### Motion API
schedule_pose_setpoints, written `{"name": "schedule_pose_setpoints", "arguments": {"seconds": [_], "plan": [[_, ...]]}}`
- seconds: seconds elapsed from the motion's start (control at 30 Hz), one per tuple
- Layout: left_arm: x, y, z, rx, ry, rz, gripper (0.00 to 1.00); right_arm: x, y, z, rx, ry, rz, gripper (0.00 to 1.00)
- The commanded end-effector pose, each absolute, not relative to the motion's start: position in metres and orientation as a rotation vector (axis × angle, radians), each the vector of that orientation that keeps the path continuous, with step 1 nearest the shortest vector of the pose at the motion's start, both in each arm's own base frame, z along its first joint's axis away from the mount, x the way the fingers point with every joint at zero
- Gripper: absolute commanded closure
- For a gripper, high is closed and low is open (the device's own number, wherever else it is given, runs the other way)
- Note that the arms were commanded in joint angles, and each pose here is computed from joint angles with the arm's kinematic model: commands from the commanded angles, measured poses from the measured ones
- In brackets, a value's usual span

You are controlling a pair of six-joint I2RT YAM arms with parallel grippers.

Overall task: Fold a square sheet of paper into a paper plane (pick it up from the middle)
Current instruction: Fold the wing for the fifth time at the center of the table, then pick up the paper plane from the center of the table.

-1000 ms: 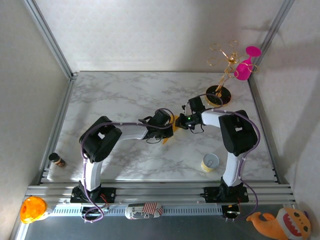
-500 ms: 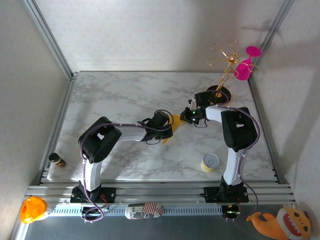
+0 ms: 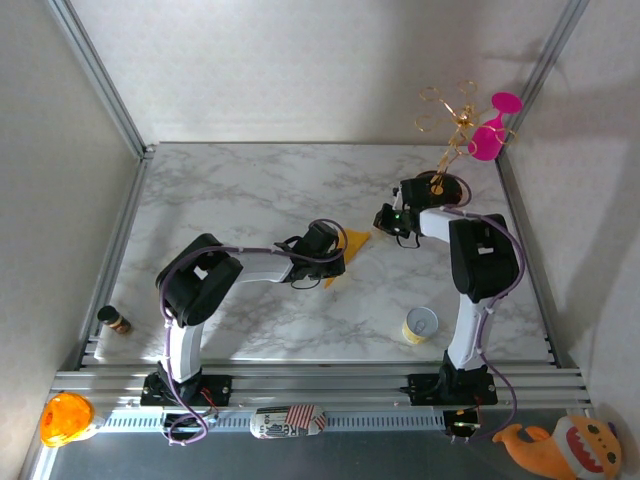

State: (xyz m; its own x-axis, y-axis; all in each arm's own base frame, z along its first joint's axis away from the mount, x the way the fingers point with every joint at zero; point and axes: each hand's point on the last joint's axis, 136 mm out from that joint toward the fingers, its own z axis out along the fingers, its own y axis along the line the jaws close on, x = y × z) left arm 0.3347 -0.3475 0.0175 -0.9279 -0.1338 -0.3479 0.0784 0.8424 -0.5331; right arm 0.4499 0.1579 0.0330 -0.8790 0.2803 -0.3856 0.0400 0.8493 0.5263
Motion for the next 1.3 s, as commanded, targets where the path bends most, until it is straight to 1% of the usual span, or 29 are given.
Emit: {"name": "schedule_pose_setpoints", "arguments": {"seconds": [0.0, 0.07, 0.17, 0.23, 0.33, 0.43, 0.5, 0.6, 0.77, 0.8, 0.83, 0.97, 1.27], "plan": [[0.305, -0.324, -0.009, -0.02, 2.82, -0.639, 1.0, 0.445, 0.16, 0.074, 0.215, 2.471, 0.75, 0.89], [0.315, -0.338, 0.018, -0.019, 2.756, -0.723, 0.99, 0.434, 0.163, 0.08, 0.208, 2.476, 0.761, 0.86], [0.332, -0.348, 0.067, -0.05, 2.63, -0.845, 0.88, 0.416, 0.16, 0.081, 0.242, 2.516, 0.713, 0.79], [0.34, -0.341, 0.093, -0.088, 2.561, -0.866, 0.81, 0.404, 0.156, 0.081, 0.266, 2.54, 0.668, 0.71], [0.347, -0.318, 0.115, -0.159, 2.498, -0.842, 0.69, 0.389, 0.156, 0.084, 0.268, 2.568, 0.607, 0.62], [0.352, -0.281, 0.125, -0.255, 2.439, -0.763, 0.55, 0.377, 0.164, 0.082, 0.248, 2.62, 0.543, 0.58], [0.355, -0.249, 0.127, -0.327, 2.399, -0.68, 0.43, 0.37, 0.172, 0.08, 0.24, 2.649, 0.496, 0.55], [0.356, -0.208, 0.125, -0.411, 2.351, -0.582, 0.28, 0.361, 0.186, 0.077, 0.228, 2.683, 0.413, 0.49], [0.354, -0.154, 0.117, -0.504, 2.297, -0.406, 0.07, 0.355, 0.206, 0.072, 0.257, 2.715, 0.265, 0.36], [0.353, -0.145, 0.114, -0.517, 2.295, -0.368, 0.03, 0.354, 0.209, 0.069, 0.276, 2.721, 0.24, 0.35], [0.351, -0.137, 0.111, -0.526, 2.296, -0.334, 0.01, 0.353, 0.211, 0.067, 0.288, 2.729, 0.214, 0.35], [0.347, -0.113, 0.106, -0.573, 2.284, -0.244, 0.0, 0.351, 0.222, 0.06, 0.311, 2.738, 0.096, 0.35], [0.345, -0.109, 0.099, -0.577, 2.288, -0.286, 0.0, 0.348, 0.227, 0.048, 0.364, 2.765, -0.035, 0.33]]}}
